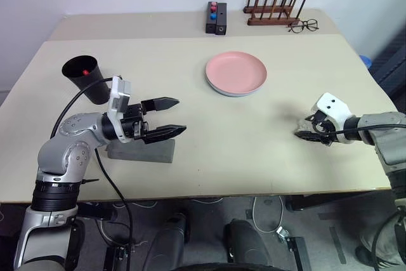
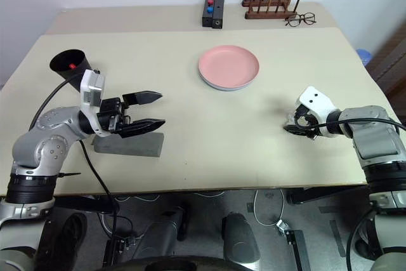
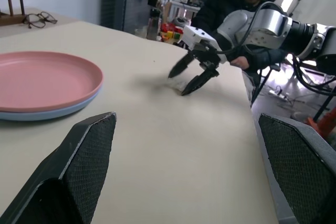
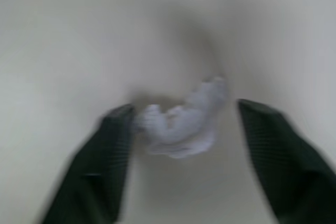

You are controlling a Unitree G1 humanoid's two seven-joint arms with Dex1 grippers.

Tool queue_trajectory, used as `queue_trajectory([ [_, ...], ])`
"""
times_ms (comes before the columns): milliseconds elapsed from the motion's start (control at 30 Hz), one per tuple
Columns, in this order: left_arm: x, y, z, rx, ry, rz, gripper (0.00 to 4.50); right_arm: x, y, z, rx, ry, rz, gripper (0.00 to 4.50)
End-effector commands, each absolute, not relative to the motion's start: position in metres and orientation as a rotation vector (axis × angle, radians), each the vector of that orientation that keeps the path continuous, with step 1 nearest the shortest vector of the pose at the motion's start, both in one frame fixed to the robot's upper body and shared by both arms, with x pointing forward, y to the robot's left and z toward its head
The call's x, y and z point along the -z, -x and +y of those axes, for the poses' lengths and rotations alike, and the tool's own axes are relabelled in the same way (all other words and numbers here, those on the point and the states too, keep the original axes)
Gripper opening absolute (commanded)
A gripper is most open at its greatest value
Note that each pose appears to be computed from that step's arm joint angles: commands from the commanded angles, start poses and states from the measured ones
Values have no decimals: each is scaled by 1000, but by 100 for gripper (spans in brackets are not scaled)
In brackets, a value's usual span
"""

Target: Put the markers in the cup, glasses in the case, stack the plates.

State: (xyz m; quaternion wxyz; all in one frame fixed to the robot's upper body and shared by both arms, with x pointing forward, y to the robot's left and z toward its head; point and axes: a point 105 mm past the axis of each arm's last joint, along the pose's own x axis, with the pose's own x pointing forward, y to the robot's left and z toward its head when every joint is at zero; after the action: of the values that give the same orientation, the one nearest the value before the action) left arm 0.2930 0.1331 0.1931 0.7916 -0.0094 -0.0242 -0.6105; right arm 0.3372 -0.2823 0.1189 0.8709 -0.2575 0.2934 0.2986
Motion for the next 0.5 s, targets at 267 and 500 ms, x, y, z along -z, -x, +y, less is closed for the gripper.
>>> queue_trajectory([
  [267, -204, -309, 141, 1172, -64, -174, 450, -164, -364, -256, -623, 546, 364, 1],
  [500, -219, -341, 159, 892, -89, -318, 450, -220, -411, -187, -619, 539, -20, 1],
])
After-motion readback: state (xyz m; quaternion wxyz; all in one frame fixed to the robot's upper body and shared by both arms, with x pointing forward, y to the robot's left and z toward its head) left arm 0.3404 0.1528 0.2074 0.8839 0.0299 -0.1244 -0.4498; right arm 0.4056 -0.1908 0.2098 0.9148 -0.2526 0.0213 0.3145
